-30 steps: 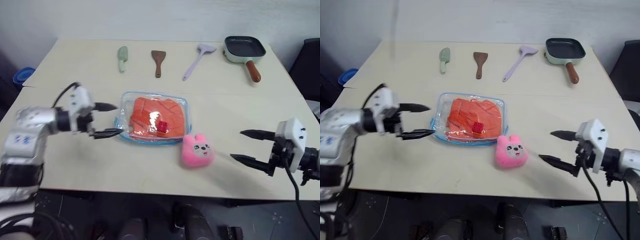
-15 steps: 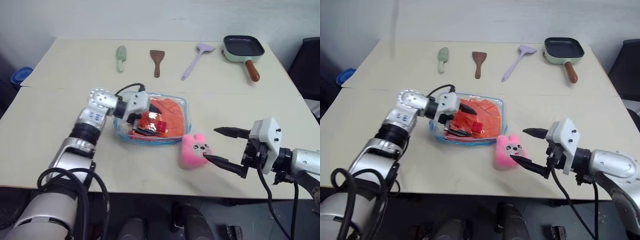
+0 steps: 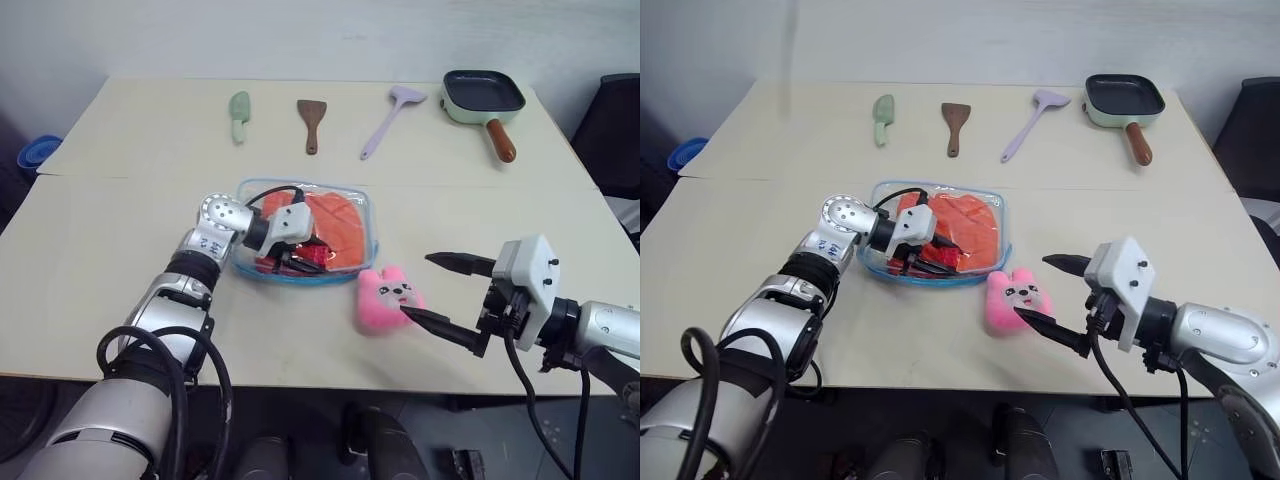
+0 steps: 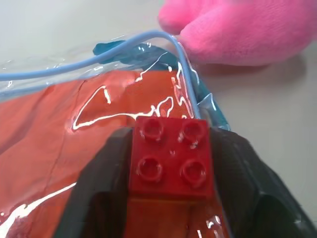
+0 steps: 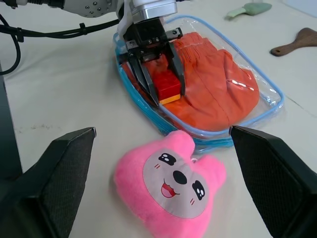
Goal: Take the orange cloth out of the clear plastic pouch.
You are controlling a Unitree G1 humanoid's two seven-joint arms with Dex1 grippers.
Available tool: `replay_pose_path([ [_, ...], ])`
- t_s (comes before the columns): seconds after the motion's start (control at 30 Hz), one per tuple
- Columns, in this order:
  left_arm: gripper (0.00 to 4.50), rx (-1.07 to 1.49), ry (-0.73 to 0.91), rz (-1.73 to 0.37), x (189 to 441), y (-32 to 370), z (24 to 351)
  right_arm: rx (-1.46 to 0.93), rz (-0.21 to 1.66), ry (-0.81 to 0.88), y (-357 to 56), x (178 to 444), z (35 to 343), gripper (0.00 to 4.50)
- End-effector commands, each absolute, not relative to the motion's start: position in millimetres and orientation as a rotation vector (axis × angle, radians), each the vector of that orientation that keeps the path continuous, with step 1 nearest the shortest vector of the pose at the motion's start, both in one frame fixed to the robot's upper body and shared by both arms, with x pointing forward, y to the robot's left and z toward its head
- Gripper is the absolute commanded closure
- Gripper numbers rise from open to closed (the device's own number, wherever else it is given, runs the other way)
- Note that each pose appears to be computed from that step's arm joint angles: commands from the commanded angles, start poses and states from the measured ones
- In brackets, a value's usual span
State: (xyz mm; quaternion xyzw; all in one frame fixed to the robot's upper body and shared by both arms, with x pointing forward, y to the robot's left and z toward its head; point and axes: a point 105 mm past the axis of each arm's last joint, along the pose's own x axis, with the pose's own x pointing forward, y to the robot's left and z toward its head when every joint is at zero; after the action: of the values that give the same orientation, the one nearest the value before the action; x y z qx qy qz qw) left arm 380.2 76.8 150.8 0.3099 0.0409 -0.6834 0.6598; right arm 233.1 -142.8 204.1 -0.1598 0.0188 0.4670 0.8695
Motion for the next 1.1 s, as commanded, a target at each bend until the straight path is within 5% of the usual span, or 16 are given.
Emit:
replay_pose_path([
  [0.03, 2.99, 0.651, 0.026, -1.511, 380.7, 88.2, 168.4, -0.364, 1.028, 0.017, -136.7, 235.8, 208.6, 0.0],
  [0.23, 2.99, 0.486, -0.052, -1.314, 375.9, 129.5, 196.0, -0.367, 1.12, 0.009, -125.5, 245.9, 209.3, 0.0],
  [0.4, 2.99, 0.415, 0.021, -0.854, 369.8, 220.4, 194.8, -0.353, 1.231, -0.003, -110.3, 250.8, 209.9, 0.0],
  [0.6, 2.99, 0.36, 0.211, -0.341, 315.2, 338.9, 163.7, -0.333, 1.345, 0.007, -98.9, 248.0, 206.5, 0.0],
  [0.87, 2.99, 0.306, 0.335, -0.083, 276.6, 373.5, 129.1, -0.311, 1.417, 0.006, -86.7, 253.3, 200.6, 0.0],
  [0.9, 2.26, 0.29, 0.336, -0.073, 275.9, 373.7, 128.6, -0.312, 1.422, 0.006, -86.1, 253.6, 200.4, 0.0],
  [1.1, 0.51, 0.284, 0.318, -0.049, 271.7, 379.6, 140.8, -0.319, 1.413, 0.01, -90.3, 257.7, 201.6, 0.0],
])
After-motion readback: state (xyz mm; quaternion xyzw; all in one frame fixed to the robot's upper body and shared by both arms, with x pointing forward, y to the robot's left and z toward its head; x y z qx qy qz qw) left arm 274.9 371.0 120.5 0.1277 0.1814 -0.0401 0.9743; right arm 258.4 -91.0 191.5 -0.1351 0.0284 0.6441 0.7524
